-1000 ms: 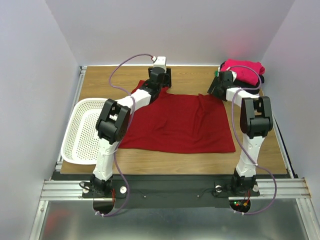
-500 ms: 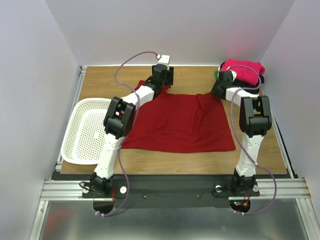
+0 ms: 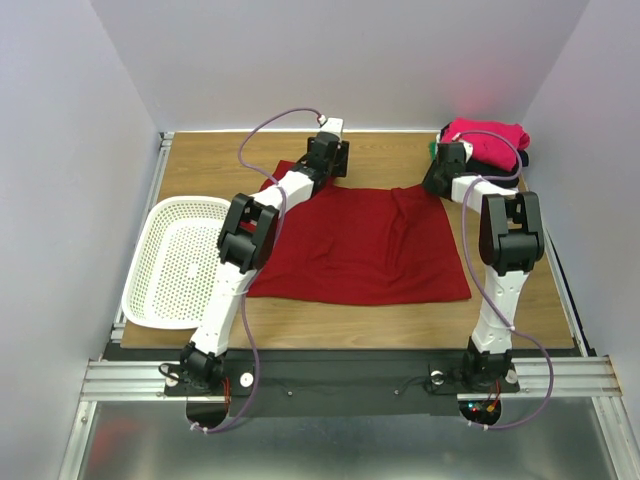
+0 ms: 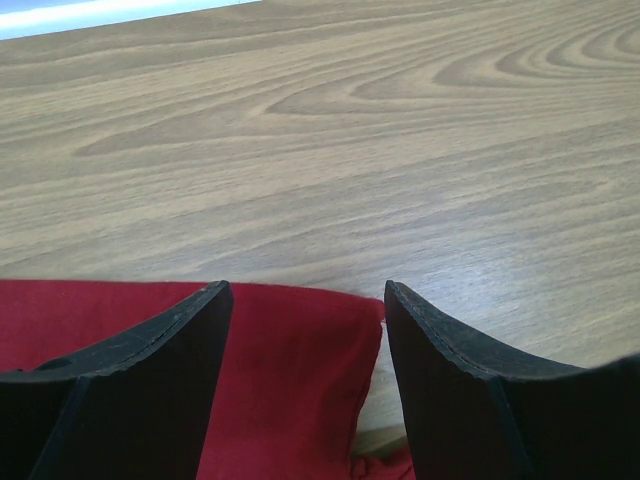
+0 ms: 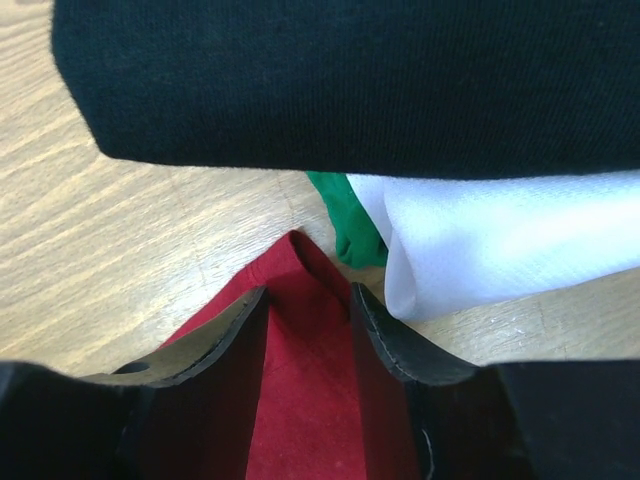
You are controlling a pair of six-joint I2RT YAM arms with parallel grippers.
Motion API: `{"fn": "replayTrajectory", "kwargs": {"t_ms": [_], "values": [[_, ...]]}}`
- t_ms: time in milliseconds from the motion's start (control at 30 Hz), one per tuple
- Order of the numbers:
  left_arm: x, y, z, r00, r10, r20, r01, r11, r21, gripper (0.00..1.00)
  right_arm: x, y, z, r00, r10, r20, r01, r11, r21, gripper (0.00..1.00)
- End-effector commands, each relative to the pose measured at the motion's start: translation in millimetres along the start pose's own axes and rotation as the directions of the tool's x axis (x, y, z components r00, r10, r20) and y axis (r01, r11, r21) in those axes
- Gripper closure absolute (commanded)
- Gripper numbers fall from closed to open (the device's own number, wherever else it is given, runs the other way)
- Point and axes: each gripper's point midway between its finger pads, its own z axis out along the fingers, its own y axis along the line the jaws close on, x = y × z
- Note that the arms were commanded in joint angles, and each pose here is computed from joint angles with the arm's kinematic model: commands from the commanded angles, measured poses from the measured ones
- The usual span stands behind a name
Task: Fold and stack the t-shirts
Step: Fold the tshirt
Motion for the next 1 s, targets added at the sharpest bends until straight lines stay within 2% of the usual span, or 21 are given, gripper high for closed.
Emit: {"fn": "replayTrajectory", "kwargs": {"t_ms": [0, 500, 867, 967], "values": [[-37, -4, -8, 0.998, -0.013, 0.061, 0.012, 1.0, 0.017, 0.27, -41, 12, -19, 0.995, 0.017, 0.097, -0.012, 0.998, -0.057, 0.54], [-20, -9, 0, 1.0, 0.014, -0.007, -0.014, 1.0, 0.026, 0.27, -56, 19, -19, 0.991, 0.018, 0.129, -0.009, 0.998, -0.067, 0.46], [-3, -5, -2, 0.996, 0.039, -0.076, -0.039, 0.999, 0.009, 0.27, -72, 24, -23, 0.987, 0.01, 0.162, 0.003, 0.997, -0.08, 0.45], [-2, -4, -1, 0.996, 0.038, -0.081, -0.037, 0.999, 0.002, 0.3, -67, 26, -19, 0.988, 0.005, 0.151, 0.008, 0.996, -0.086, 0.45]]}}
